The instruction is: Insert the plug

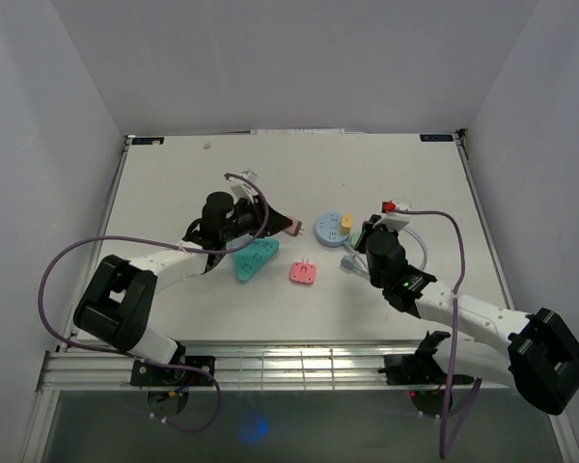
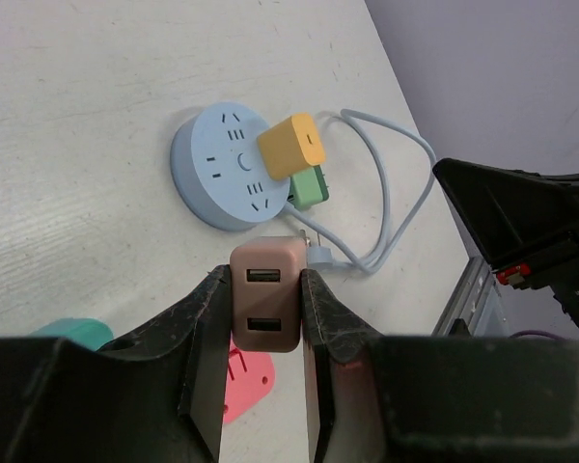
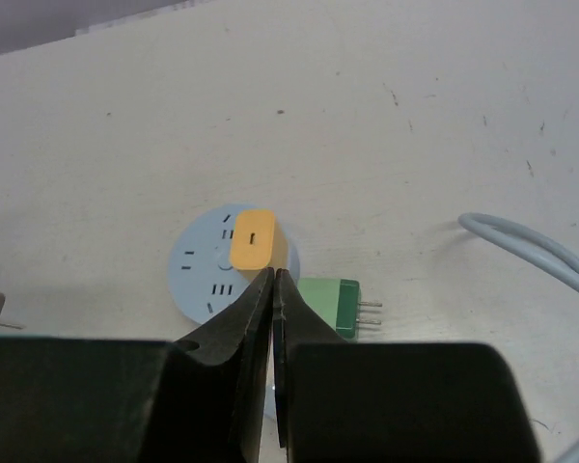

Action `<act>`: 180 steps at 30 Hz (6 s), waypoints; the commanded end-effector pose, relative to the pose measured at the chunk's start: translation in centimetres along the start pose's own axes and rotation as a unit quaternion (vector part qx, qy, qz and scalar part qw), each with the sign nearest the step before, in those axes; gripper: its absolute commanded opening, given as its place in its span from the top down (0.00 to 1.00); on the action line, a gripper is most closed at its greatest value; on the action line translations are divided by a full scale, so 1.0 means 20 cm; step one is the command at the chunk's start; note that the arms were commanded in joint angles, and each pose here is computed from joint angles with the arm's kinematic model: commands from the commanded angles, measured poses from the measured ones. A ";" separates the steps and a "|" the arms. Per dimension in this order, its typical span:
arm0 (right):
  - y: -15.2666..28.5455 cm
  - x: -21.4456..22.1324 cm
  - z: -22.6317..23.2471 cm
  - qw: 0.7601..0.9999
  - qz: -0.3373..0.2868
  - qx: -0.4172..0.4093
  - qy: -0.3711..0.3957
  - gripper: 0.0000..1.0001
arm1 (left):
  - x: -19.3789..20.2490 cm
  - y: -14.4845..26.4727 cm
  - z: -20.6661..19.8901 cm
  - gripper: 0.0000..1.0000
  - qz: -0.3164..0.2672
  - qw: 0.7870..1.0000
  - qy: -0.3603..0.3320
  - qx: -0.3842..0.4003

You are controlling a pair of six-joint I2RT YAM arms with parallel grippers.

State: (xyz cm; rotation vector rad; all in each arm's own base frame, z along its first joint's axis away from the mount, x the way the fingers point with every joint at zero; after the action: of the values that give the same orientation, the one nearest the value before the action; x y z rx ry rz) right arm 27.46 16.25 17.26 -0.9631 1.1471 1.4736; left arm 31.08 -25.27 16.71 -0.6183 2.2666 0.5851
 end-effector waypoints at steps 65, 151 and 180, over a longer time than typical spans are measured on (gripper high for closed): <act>-0.03 0.24 -0.31 0.991 0.008 0.028 -0.128 0.92 | -0.07 -0.60 -0.05 1.00 0.075 0.954 -0.155 -0.246; -0.05 0.24 -0.30 0.994 0.019 0.028 -0.106 0.92 | 0.24 -0.77 0.03 1.00 0.172 0.896 -0.291 -0.287; -0.07 0.28 -0.33 0.992 0.040 0.048 -0.106 0.92 | 0.57 -0.74 0.25 1.00 0.301 0.860 -0.320 -0.260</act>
State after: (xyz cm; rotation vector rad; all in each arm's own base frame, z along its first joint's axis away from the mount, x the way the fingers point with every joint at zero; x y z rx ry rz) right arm 26.90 10.90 8.70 -0.6979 1.1442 1.5470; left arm 39.81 -40.81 10.40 -0.2439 1.6369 1.2764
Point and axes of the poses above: each gripper's point midway between its finger pads, its own y axis back along the fingers, its own z axis along the line the jaws close on, x = y × z, the point moved 3 cm from there along y, back along the fingers, and after that the axes turned 3 degrees about -y, right-handed, at the moved point
